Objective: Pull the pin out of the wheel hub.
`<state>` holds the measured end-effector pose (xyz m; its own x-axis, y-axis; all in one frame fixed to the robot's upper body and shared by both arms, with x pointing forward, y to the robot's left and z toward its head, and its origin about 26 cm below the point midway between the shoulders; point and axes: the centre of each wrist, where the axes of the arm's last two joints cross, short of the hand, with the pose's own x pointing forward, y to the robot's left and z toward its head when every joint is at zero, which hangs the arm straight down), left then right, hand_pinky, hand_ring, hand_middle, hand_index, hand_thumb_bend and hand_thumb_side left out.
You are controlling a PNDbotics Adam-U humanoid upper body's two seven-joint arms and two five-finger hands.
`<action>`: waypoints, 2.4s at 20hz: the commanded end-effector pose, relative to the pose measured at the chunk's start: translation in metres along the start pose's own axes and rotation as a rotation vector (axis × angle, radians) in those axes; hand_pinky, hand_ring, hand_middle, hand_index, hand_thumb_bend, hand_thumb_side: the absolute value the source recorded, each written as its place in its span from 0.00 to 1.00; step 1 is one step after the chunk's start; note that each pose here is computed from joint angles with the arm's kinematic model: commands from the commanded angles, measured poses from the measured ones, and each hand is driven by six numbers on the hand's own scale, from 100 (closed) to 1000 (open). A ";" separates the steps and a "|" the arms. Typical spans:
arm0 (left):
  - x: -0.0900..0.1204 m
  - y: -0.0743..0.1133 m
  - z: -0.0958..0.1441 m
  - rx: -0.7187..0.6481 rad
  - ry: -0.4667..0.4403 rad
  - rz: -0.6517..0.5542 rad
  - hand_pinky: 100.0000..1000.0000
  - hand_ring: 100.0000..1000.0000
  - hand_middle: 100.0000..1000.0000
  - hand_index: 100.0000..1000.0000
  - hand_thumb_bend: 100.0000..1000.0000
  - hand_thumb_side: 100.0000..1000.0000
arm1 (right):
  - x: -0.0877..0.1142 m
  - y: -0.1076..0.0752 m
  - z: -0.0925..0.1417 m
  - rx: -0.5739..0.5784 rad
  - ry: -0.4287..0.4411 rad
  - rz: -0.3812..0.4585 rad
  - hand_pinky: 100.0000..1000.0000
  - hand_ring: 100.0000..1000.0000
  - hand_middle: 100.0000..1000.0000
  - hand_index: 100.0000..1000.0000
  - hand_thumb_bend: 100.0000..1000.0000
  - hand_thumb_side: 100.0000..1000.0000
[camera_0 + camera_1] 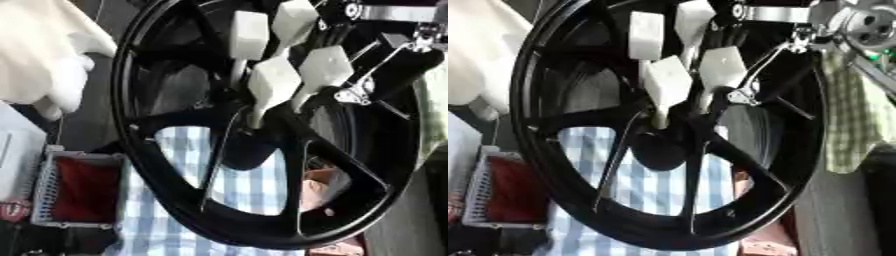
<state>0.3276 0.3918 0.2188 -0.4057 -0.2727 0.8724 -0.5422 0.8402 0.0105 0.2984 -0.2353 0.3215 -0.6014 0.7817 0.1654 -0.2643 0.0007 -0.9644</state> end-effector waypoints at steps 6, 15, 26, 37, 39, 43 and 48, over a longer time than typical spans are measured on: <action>0.010 0.004 -0.004 0.003 -0.036 -0.003 0.70 0.83 0.83 0.79 0.64 0.69 | 0.002 -0.007 0.007 -0.016 0.012 0.024 0.71 0.63 0.50 0.58 0.09 0.00; 0.008 0.005 -0.003 0.007 -0.030 -0.006 0.70 0.83 0.83 0.79 0.63 0.69 | 0.005 -0.018 0.010 -0.105 -0.033 0.005 0.70 0.59 0.43 0.51 0.00 0.00; 0.010 0.008 -0.004 0.016 -0.039 -0.009 0.71 0.83 0.83 0.79 0.63 0.69 | 0.002 -0.035 0.025 -0.202 -0.038 0.049 0.68 0.56 0.39 0.47 0.00 0.00; 0.008 0.010 -0.003 0.023 -0.035 -0.011 0.71 0.83 0.83 0.79 0.62 0.69 | -0.011 -0.054 0.053 -0.406 0.053 -0.051 0.68 0.55 0.38 0.47 0.00 0.00; 0.008 0.011 -0.003 0.027 -0.037 -0.012 0.71 0.83 0.83 0.79 0.62 0.69 | -0.015 -0.056 0.059 -0.442 0.095 -0.076 0.68 0.55 0.38 0.47 0.00 0.00; 0.008 0.013 -0.002 0.035 -0.038 -0.018 0.71 0.83 0.83 0.79 0.62 0.69 | -0.046 -0.062 0.074 -0.543 0.251 -0.171 0.69 0.55 0.38 0.47 0.00 0.00; 0.008 0.016 -0.002 0.046 -0.040 -0.023 0.71 0.83 0.83 0.79 0.62 0.69 | -0.108 -0.064 0.095 -0.700 0.501 -0.264 0.69 0.55 0.38 0.48 0.00 0.00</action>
<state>0.3213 0.3995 0.2127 -0.3980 -0.2774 0.8745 -0.5728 0.8197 -0.0007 0.3135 -0.3599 0.3694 -0.2045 0.8634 0.4613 0.1796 0.4963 -0.8494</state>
